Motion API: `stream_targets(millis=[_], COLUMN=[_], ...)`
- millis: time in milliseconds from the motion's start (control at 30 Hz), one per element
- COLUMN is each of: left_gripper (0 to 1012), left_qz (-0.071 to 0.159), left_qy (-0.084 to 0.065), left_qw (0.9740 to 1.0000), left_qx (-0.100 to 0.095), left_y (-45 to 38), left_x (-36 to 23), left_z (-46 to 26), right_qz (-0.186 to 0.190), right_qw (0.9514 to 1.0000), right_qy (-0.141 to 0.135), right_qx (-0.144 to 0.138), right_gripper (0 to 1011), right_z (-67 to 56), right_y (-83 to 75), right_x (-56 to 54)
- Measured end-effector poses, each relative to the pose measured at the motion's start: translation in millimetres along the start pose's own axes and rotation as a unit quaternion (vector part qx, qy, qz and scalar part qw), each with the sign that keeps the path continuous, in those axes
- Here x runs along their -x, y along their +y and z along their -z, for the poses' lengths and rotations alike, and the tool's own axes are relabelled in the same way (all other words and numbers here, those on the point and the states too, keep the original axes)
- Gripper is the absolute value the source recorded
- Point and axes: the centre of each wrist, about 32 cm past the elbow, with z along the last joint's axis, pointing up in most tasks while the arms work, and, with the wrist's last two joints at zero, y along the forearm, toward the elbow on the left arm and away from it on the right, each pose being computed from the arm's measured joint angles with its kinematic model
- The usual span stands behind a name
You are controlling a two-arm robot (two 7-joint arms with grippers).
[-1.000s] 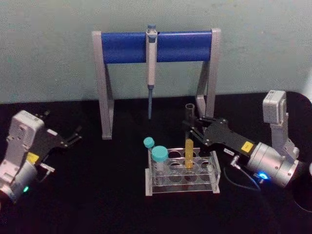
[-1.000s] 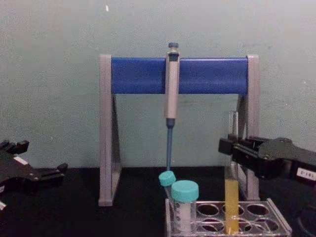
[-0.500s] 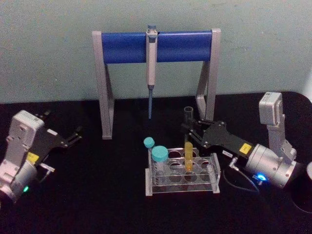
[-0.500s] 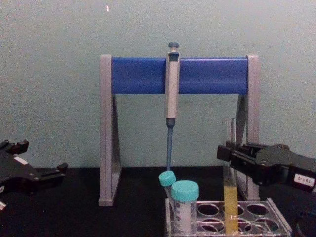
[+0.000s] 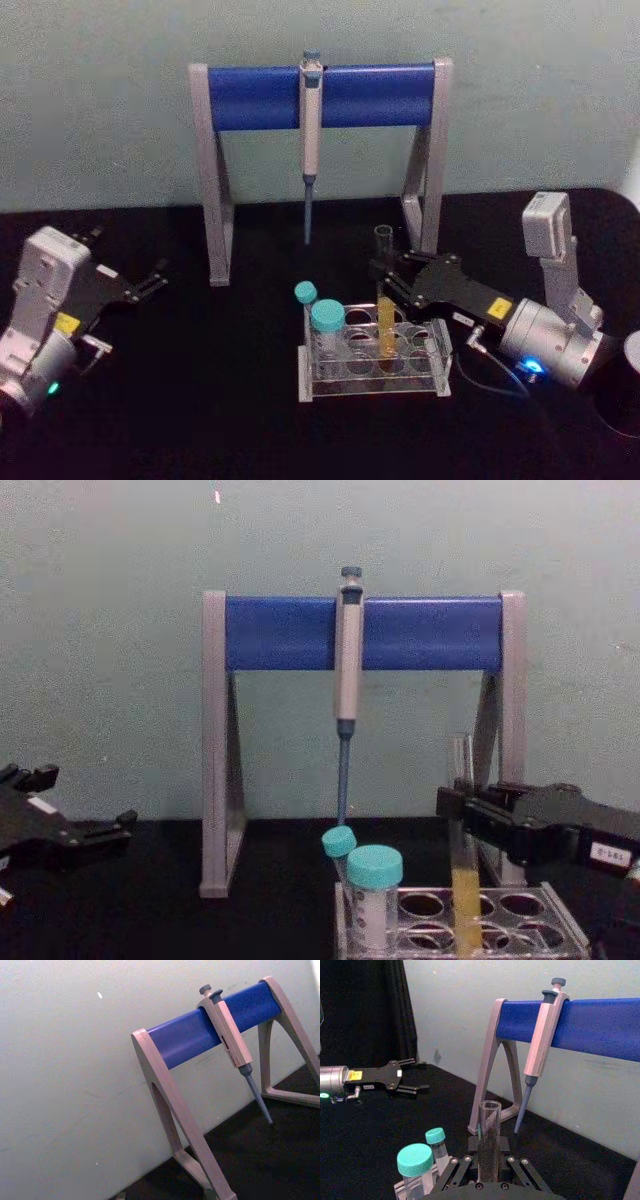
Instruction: Pick up the test tube from the test tube rack, shake it, then place it back into the test tube rack.
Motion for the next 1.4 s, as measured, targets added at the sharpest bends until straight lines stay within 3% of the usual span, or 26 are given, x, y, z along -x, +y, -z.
stream_targets(millis=[733,933,1033,1067,1400], left_gripper=[1001,1001,1001,1001,1001], left_qz=[0.000,0.000,0.000,0.000,0.000], left_qy=[0.000,0.000,0.000,0.000,0.000], left_qw=[1.0000,1.0000,1.0000,1.0000,1.0000], left_qx=[0.000,0.000,0.000,0.000,0.000], left_y=[0.0,0.0,0.0,0.0,0.0], left_x=[0.0,0.0,0.0,0.0,0.0], left_z=[0.0,0.0,0.0,0.0,0.0], right_qz=[0.002,0.002,0.002,0.002,0.002], right_qw=[1.0000,1.0000,1.0000,1.0000,1.0000], right_qy=[0.000,0.000,0.000,0.000,0.000], right_qx=[0.001,0.001,0.001,0.001,0.001], right_gripper=[229,368,456,527,797], right_z=[0.0,-0.1,-0.1,-0.1,-0.1], right_y=[-0.3,-0.4,-0.4,-0.4,-0.3], right_x=[0.1,0.0,0.0,0.0,0.0])
